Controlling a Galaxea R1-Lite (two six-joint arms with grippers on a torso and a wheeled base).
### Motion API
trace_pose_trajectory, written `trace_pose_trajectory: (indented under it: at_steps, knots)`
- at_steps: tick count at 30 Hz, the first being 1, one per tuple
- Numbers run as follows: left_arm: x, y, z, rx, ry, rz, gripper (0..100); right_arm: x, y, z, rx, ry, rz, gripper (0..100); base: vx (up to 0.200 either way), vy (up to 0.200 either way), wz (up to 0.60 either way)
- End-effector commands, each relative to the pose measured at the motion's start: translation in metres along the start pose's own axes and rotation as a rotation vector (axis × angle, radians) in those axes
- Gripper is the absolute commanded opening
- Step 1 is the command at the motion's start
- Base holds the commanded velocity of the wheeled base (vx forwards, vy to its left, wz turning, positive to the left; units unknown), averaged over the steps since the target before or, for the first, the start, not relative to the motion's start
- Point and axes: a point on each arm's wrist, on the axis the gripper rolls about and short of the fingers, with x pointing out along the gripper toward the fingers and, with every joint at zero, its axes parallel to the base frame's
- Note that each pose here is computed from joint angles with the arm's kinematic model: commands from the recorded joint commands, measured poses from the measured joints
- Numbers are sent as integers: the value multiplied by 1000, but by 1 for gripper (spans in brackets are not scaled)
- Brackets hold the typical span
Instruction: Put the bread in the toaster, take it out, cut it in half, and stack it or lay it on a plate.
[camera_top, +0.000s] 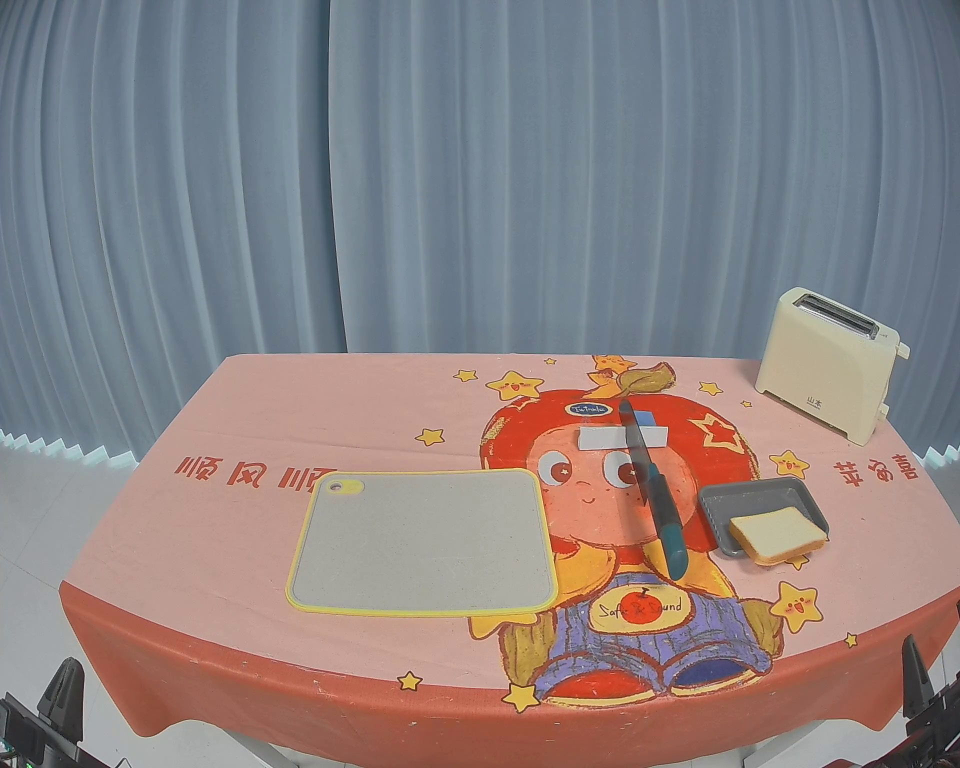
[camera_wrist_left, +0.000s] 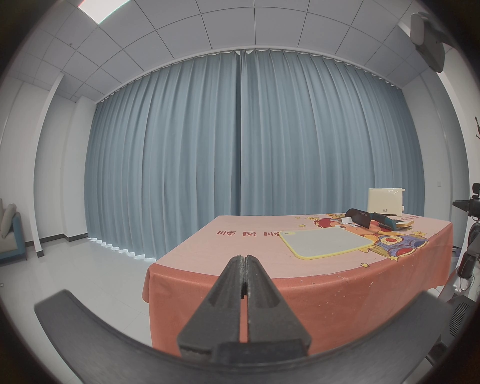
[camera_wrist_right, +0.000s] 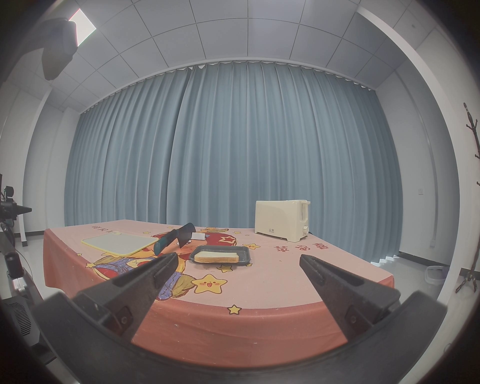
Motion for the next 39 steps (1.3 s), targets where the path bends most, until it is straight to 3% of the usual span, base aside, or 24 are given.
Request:
trace_pose_trajectory:
  at_steps: [1,39]
  knots:
    - [1,0,-5,0,19,0,0,0,0,-5,0,0,0,100,0,0,0]
    - [1,0,-5,0,19,0,0,0,0,-5,2,-1,-3,100,0,0,0]
